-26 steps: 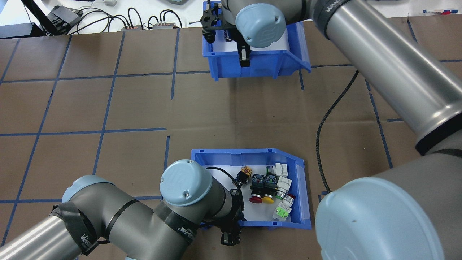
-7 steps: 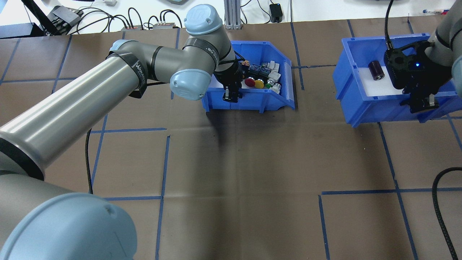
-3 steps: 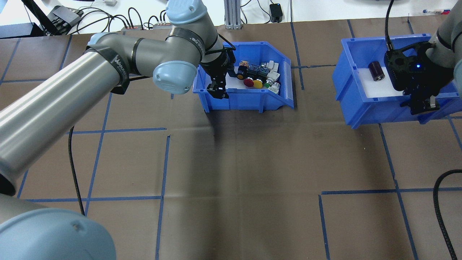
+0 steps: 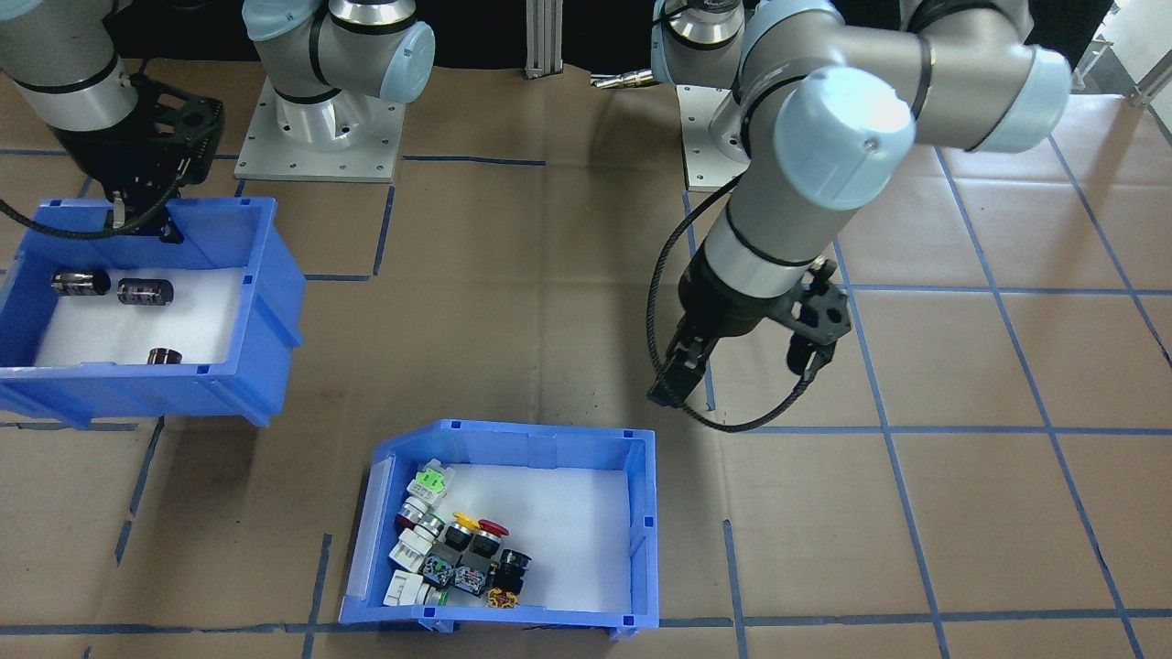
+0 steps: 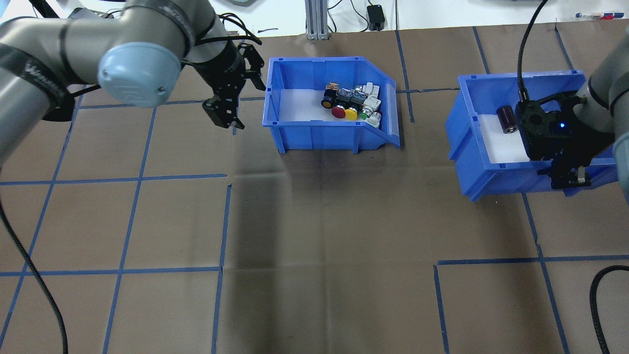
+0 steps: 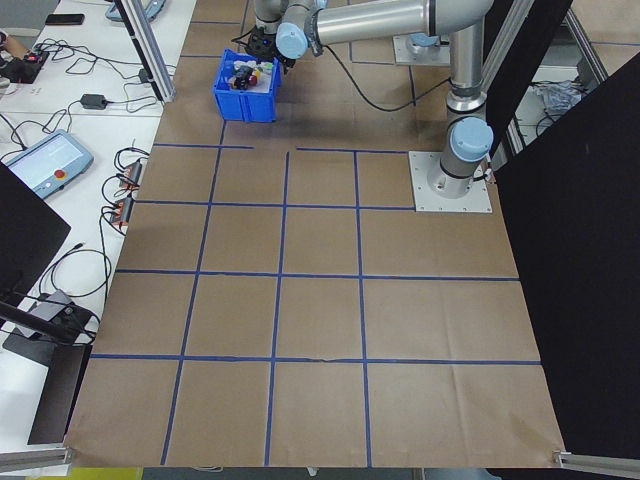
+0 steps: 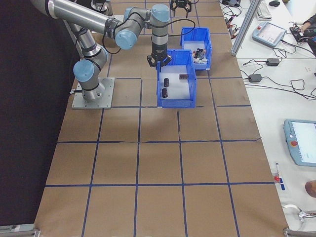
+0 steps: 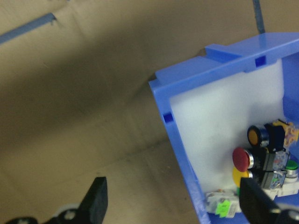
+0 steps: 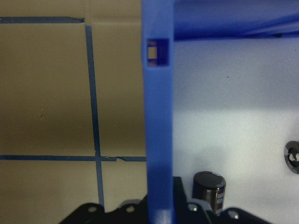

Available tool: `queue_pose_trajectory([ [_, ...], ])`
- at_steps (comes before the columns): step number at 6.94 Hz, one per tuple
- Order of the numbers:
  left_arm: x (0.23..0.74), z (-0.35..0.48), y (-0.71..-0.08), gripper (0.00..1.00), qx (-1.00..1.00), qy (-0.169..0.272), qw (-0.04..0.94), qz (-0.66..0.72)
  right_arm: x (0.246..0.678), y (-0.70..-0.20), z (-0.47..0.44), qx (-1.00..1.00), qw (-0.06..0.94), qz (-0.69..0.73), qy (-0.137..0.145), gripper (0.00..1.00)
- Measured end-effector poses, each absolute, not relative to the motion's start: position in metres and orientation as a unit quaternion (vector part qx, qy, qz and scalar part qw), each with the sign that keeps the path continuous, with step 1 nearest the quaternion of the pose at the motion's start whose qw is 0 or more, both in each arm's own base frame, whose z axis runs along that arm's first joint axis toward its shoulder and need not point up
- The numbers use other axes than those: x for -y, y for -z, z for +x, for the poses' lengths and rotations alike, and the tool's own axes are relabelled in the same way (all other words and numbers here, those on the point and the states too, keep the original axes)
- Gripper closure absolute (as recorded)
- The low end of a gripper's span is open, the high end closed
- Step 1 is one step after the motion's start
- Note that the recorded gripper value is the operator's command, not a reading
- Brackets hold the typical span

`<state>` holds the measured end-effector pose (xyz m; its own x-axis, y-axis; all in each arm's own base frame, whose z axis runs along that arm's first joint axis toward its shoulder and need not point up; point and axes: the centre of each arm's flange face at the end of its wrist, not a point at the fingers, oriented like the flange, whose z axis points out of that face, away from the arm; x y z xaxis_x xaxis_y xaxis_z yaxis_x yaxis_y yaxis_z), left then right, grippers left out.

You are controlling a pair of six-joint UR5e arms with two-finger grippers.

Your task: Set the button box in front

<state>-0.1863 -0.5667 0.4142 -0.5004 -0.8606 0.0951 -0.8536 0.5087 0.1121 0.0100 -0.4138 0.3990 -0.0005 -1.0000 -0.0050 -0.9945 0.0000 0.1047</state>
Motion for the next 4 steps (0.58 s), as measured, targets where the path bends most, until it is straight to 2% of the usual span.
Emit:
queue_pose_trajectory([
  [2,0.526,-0.125,-0.460,0.00,0.937,-0.022,0.016,0.349,0.387,-0.381,0.061,0.701,0.030,0.712,0.043,0.97],
  [4,0.482,-0.098,-0.486,0.00,0.986,-0.027,-0.014,0.163,0.363,-0.361,0.117,0.696,0.025,0.716,0.052,0.97],
])
